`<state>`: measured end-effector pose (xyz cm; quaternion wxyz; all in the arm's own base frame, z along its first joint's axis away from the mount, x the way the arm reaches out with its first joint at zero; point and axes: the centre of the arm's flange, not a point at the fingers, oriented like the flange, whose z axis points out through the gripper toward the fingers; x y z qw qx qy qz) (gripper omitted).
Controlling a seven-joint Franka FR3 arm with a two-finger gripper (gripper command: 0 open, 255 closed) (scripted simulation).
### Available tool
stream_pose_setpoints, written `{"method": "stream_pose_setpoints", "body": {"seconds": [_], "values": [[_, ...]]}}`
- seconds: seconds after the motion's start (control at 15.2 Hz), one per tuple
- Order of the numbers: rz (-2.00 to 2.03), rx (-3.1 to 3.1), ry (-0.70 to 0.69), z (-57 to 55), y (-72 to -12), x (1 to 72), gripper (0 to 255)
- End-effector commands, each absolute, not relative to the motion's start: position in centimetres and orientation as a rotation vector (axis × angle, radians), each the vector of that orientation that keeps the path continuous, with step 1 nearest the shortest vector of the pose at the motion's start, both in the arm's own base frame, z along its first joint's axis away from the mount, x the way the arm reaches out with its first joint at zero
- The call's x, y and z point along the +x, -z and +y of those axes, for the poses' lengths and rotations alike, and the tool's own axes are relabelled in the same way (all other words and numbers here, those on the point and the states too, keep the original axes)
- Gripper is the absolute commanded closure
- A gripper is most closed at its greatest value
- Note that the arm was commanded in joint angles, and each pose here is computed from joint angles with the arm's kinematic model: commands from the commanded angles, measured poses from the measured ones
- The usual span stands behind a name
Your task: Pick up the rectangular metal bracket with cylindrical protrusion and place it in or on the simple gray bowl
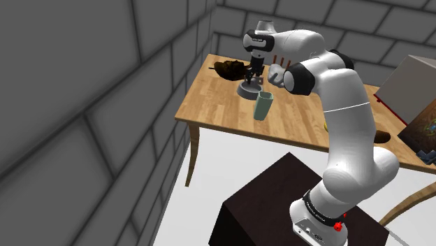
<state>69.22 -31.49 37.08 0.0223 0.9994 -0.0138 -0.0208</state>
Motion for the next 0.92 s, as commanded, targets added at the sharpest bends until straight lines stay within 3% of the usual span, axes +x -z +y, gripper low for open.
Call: {"method": "stream_pose_setpoints", "body": {"seconds": [0.0,0.53,0.59,0.86], "values": [[-0.043,3.096,0.064,-31.63,-36.2,69.1,255],[-0.043,3.096,0.064,-31.63,-36.2,69.1,255],[-0.043,3.096,0.064,-31.63,-36.2,69.1,0],[-0.043,3.096,0.064,-31.63,-36.2,69.1,0]]}}
